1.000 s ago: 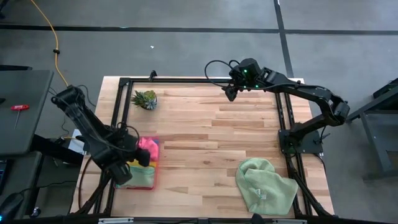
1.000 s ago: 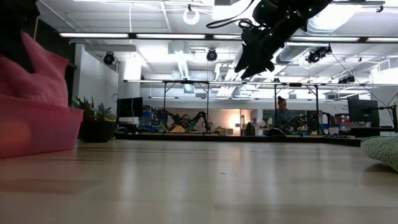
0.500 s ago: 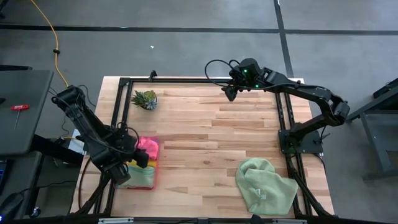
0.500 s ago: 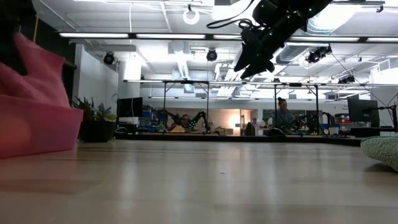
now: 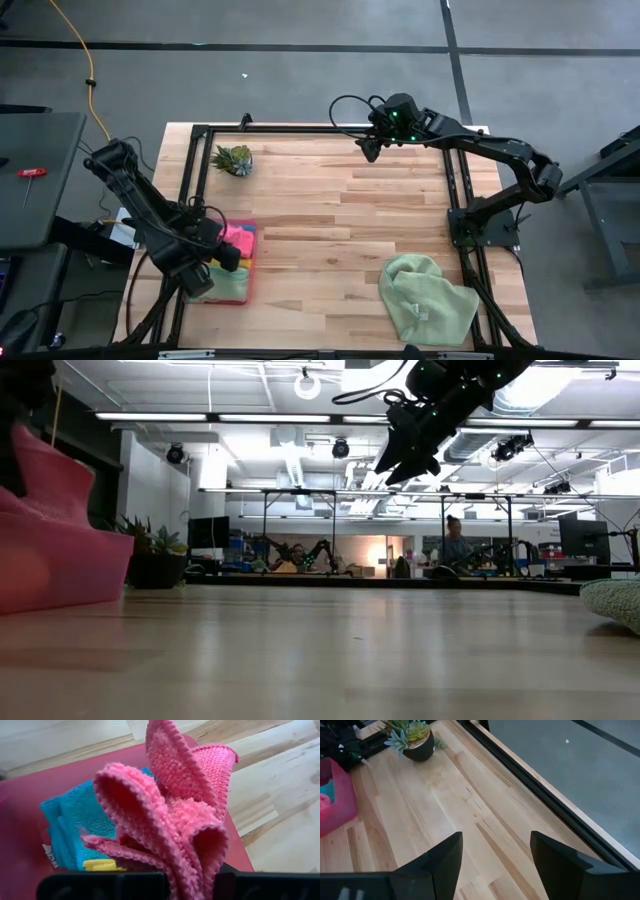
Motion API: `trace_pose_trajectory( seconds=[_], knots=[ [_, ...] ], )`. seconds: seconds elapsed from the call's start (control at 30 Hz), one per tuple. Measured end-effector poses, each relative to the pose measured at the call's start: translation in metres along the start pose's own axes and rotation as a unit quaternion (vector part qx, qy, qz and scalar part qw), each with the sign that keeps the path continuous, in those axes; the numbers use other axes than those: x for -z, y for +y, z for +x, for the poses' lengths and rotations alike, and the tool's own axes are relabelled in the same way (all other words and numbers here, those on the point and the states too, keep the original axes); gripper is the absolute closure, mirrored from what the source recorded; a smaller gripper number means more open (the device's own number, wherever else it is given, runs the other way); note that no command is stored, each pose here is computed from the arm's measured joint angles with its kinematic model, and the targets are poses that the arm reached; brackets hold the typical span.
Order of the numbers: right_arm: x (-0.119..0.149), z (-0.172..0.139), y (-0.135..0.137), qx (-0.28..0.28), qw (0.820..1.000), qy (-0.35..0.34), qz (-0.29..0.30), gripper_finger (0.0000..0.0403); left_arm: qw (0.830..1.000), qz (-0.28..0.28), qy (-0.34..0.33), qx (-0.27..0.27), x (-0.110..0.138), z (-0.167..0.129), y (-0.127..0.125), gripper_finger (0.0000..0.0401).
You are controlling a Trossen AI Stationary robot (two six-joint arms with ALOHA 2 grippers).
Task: Fold microfiber towels
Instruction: Put the pink microfiber towel into the red bin
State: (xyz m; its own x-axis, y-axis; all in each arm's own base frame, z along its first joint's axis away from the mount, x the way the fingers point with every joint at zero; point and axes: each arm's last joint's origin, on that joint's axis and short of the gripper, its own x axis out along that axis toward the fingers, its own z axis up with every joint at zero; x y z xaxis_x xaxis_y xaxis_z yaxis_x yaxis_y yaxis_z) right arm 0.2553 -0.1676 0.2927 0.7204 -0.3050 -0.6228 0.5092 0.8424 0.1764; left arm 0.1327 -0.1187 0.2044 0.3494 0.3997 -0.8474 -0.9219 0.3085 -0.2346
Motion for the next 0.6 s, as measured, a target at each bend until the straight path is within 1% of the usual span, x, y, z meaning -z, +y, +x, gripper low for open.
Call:
trace_pose_trajectory(
  seconds=[0.1, 0.23, 0.3, 0.47, 0.6],
  knots=[
    [0.000, 0.000, 0.000, 0.000, 1.000, 0.000, 0.004, 0.0178, 1.000, -0.009, -0.005, -0.005, 0.000, 0.003, -0.002, 0.0399],
    [0.000, 0.000, 0.000, 0.000, 1.000, 0.000, 0.005, 0.0178, 0.999, -0.029, -0.029, 0.003, -0.006, 0.004, -0.005, 0.0398],
    [0.000, 0.000, 0.000, 0.000, 1.000, 0.000, 0.005, 0.0178, 0.998, -0.043, -0.040, 0.017, -0.010, 0.001, -0.008, 0.0398],
    [0.000, 0.000, 0.000, 0.000, 1.000, 0.000, 0.003, 0.0178, 0.990, -0.089, -0.080, 0.075, -0.022, -0.010, -0.013, 0.0399],
    [0.000, 0.000, 0.000, 0.001, 1.000, -0.001, 0.000, 0.0178, 0.991, -0.087, -0.078, 0.071, -0.022, -0.010, -0.013, 0.0399]
  ],
)
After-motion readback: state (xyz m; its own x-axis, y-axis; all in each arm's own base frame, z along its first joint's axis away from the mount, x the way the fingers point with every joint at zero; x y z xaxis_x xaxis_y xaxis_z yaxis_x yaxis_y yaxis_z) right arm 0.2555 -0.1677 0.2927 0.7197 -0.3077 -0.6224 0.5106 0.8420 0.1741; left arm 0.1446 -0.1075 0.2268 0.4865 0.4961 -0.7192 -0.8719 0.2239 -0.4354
